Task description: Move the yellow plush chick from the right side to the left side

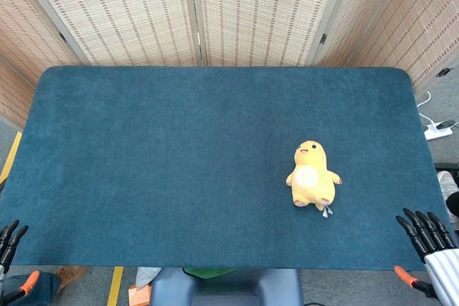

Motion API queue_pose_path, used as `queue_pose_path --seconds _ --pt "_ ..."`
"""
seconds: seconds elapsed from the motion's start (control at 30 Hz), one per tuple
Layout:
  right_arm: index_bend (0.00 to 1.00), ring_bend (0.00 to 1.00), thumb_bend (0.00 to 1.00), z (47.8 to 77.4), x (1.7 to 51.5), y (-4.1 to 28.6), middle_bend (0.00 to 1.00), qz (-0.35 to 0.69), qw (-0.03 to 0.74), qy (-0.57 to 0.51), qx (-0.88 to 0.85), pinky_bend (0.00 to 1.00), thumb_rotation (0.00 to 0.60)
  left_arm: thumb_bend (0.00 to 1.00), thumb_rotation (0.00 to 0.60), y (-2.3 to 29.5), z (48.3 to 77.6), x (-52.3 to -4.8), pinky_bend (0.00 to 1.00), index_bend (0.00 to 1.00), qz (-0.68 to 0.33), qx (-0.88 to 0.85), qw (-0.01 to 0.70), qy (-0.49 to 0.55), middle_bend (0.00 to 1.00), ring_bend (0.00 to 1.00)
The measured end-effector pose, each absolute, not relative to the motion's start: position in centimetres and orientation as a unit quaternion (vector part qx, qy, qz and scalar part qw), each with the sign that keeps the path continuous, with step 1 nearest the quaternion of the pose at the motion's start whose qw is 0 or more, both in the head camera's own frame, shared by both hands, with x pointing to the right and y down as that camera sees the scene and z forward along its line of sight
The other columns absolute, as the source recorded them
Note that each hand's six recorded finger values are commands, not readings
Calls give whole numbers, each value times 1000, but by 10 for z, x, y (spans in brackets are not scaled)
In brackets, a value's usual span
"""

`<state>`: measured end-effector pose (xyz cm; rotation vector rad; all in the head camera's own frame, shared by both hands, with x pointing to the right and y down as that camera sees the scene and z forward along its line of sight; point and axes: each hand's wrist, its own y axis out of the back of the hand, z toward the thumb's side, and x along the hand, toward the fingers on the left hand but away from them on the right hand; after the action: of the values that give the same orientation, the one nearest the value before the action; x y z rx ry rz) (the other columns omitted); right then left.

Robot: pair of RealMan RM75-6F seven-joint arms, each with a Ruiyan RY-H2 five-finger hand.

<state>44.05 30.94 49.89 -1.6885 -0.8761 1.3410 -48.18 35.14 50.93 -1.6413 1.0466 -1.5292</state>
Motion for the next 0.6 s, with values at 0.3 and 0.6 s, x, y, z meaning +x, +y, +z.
queue_pose_path --seconds 0.3,0.6 --pt "0 0 110 519 429 303 0 527 393 -320 -682 0 600 273 600 349 513 -482 173 0 -588 -627 328 392 0 0" --pt "0 0 112 579 375 252 0 520 398 -261 -709 0 600 273 600 341 523 -488 173 0 -604 -619 313 391 0 0"
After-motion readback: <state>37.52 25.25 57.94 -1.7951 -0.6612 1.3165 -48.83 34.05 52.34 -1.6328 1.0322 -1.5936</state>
